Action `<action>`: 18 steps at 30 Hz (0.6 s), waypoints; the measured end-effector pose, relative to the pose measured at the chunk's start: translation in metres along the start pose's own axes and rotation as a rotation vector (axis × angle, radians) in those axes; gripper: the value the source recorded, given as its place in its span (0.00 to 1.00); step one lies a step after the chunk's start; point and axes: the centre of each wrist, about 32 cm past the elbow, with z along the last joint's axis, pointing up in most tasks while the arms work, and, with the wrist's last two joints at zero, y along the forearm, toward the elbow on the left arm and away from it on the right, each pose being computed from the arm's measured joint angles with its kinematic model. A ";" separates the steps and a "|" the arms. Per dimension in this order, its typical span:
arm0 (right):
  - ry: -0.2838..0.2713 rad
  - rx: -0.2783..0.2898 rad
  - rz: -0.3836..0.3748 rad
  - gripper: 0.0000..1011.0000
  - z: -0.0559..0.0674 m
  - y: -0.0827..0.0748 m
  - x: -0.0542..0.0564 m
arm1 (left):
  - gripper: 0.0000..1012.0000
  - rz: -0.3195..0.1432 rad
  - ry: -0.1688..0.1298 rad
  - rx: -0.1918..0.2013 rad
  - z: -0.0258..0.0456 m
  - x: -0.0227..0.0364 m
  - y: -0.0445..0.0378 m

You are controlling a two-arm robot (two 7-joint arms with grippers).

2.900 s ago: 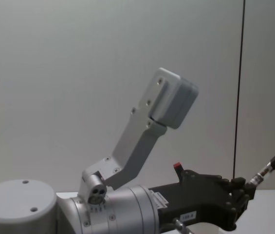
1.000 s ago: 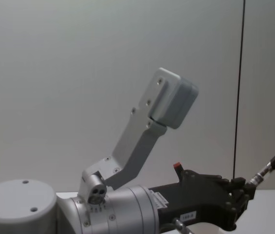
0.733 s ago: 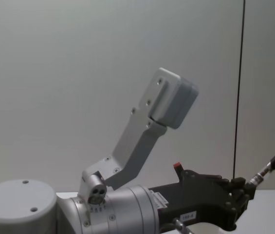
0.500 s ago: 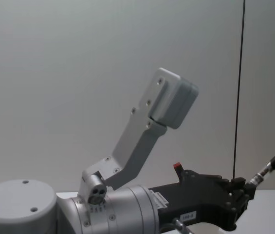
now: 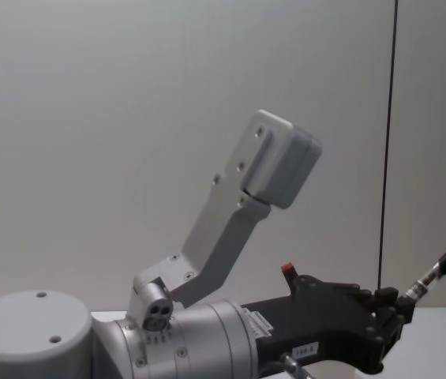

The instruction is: Place the pen into the pen holder.

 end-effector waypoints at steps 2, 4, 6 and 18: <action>0.004 0.000 0.000 0.99 0.000 0.000 0.000 | 0.13 0.000 0.000 0.000 0.0000 0.0000 0.0000; 0.018 -0.004 0.002 0.99 -0.002 0.002 0.000 | 0.13 0.000 0.000 0.000 0.0000 0.0000 0.0000; 0.026 -0.006 0.004 0.99 -0.003 0.002 0.000 | 0.13 0.000 0.000 0.000 0.0000 0.0000 0.0000; 0.068 -0.008 0.032 0.99 -0.007 0.007 0.002 | 0.13 0.000 0.000 0.000 0.0000 0.0000 0.0000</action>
